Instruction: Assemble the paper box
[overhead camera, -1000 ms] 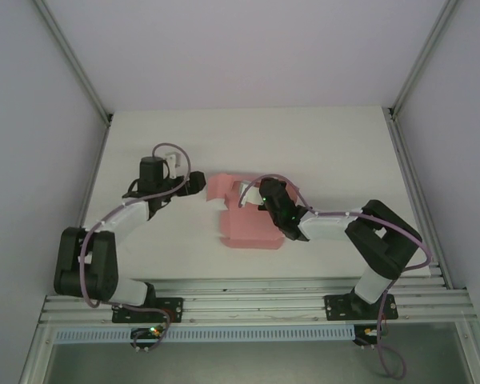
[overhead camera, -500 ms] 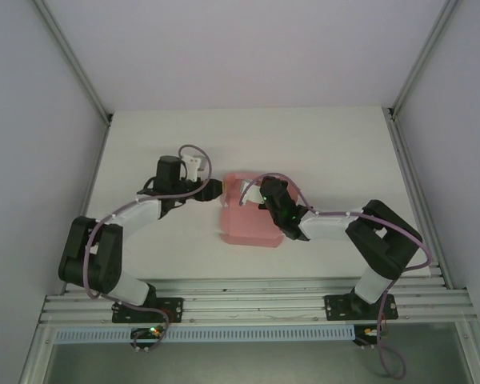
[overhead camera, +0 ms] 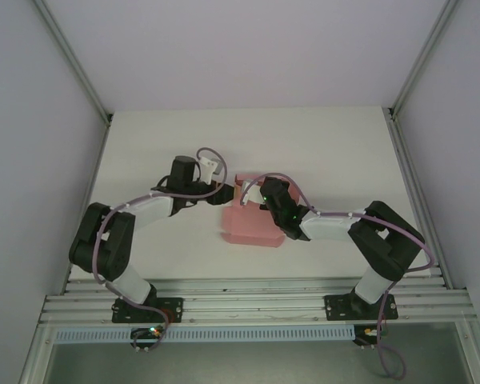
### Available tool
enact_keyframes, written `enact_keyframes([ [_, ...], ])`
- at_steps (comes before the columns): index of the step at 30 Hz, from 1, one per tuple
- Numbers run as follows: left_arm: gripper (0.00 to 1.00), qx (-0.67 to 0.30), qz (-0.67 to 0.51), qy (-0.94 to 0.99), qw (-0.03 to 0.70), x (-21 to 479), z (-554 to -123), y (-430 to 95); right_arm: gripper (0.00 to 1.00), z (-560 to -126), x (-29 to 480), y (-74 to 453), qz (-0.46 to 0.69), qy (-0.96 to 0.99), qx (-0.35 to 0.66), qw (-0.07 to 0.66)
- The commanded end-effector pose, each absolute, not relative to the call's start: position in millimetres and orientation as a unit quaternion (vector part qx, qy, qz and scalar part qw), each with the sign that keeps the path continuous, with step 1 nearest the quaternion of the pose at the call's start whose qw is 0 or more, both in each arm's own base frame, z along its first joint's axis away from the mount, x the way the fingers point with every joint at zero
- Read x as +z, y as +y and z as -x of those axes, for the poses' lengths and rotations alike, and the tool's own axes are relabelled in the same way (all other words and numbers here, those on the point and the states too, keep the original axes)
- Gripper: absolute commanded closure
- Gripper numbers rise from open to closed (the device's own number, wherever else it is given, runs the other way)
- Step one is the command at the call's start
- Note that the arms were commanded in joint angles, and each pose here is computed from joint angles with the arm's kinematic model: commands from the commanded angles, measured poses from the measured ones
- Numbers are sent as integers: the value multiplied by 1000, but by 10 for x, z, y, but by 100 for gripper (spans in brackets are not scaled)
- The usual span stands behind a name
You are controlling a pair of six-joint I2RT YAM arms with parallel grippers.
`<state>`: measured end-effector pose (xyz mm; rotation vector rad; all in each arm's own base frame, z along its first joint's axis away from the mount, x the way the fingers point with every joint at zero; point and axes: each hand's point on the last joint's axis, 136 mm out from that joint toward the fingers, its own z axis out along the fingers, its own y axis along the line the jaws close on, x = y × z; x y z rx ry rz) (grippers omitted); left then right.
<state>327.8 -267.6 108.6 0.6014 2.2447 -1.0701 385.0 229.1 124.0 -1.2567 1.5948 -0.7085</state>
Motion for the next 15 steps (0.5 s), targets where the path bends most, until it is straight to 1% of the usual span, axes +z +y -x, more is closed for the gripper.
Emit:
enact_keyframes([
  [1, 46, -398, -243, 831, 303, 1089, -3325, -2749, 100, -3792, 1313, 2299, 507, 652, -291, 483],
  [5, 46, -396, -266, 827, 298, 976, -3212, -2810, 100, -3747, 1275, 2273, 511, 649, -303, 475],
  [10, 48, -392, -265, 820, 322, 946, -3193, -2834, 100, -3653, 1168, 2308, 523, 647, -307, 462],
  [15, 48, -390, -262, 818, 331, 877, -3118, -2771, 100, -3593, 1091, 2273, 526, 640, -336, 447],
])
